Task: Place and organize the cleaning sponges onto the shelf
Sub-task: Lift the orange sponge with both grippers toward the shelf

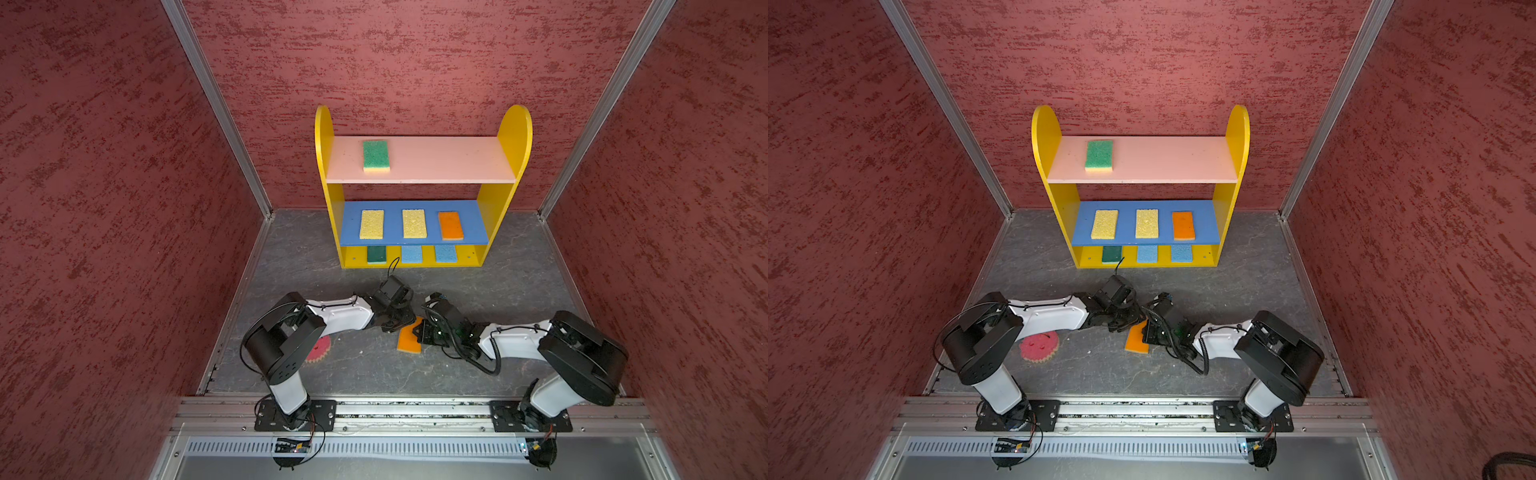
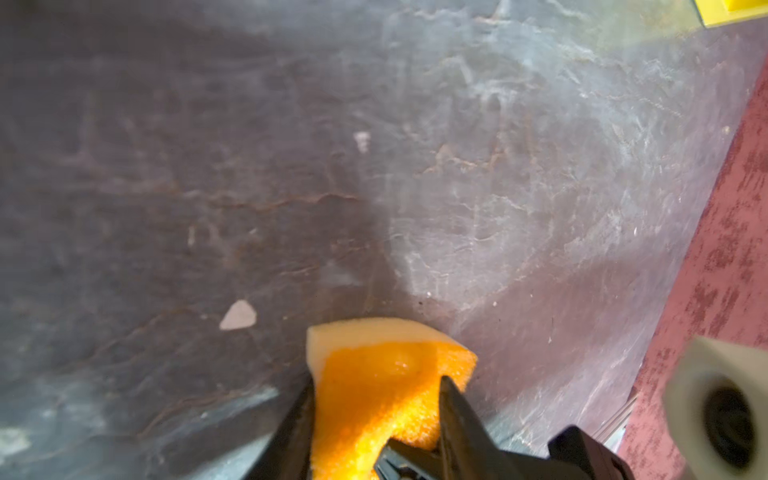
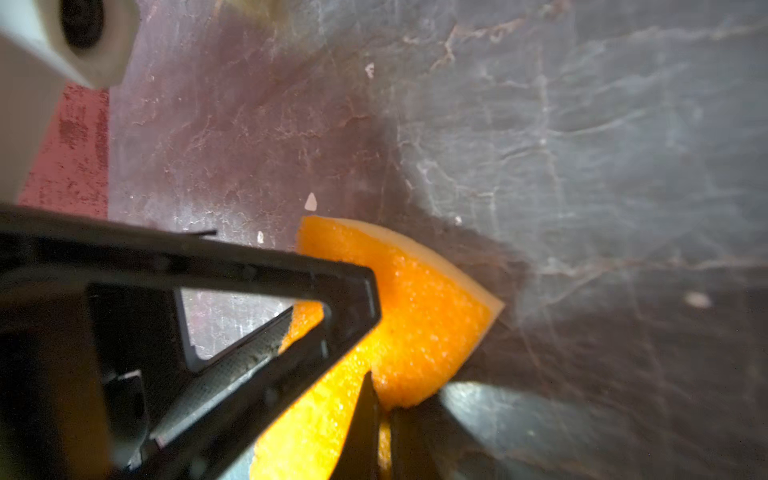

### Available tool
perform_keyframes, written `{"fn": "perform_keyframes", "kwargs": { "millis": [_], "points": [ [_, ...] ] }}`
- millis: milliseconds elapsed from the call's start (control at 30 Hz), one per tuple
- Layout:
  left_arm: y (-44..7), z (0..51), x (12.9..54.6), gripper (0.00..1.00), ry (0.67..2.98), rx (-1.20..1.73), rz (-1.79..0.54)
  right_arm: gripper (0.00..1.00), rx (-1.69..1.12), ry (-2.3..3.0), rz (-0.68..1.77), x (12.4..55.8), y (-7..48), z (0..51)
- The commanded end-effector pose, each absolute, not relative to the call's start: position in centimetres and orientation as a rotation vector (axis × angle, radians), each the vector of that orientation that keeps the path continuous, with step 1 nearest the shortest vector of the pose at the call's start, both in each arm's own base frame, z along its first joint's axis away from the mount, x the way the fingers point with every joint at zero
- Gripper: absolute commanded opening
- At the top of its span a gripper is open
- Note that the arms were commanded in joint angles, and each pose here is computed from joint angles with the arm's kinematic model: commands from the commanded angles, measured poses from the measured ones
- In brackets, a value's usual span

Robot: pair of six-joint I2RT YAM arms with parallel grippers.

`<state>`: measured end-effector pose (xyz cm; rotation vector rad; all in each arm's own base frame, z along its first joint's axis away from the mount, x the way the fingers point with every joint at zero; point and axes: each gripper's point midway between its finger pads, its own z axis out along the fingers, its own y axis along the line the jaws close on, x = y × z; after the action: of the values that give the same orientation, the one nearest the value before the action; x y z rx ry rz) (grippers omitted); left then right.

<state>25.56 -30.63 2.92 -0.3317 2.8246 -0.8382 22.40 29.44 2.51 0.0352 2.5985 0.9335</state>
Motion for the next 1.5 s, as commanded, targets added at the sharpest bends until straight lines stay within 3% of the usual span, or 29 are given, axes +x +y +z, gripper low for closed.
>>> {"fn": "perform_keyframes", "kwargs": {
  "millis": [0,100,167,233,467,967,1133,1467],
  "points": [
    [-34.1,5.5,24.1,0.35,2.808,-0.210,-1.055,0.00,-0.038,2.626,0.837,22.0,29.0,2.9],
    [-34.0,7.1,24.5,0.40,2.770,-0.192,-1.080,0.00,-0.056,2.583,0.800,22.7,28.7,4.6],
    [-33.7,8.3,24.9,0.57,2.738,-0.187,-1.100,0.00,-0.073,2.542,0.787,23.1,28.5,6.1],
    [-33.6,9.9,25.2,0.68,2.689,-0.169,-1.134,0.00,-0.082,2.495,0.759,23.7,28.1,7.9],
    [-32.5,15.0,25.8,0.83,2.540,-0.096,-1.192,0.00,-0.092,2.393,0.646,25.0,26.3,11.9],
    [-30.3,17.4,24.9,0.90,2.436,-0.081,-1.259,0.00,-0.015,2.278,0.611,25.7,23.5,16.5],
    [-32.0,21.1,24.4,0.93,2.307,0.069,-1.452,0.00,-0.031,2.211,0.744,25.7,24.1,19.5],
    [-33.2,24.4,24.2,0.93,2.207,0.154,-1.564,0.00,-0.168,2.038,1.021,24.3,26.5,27.2]
  ]
}}
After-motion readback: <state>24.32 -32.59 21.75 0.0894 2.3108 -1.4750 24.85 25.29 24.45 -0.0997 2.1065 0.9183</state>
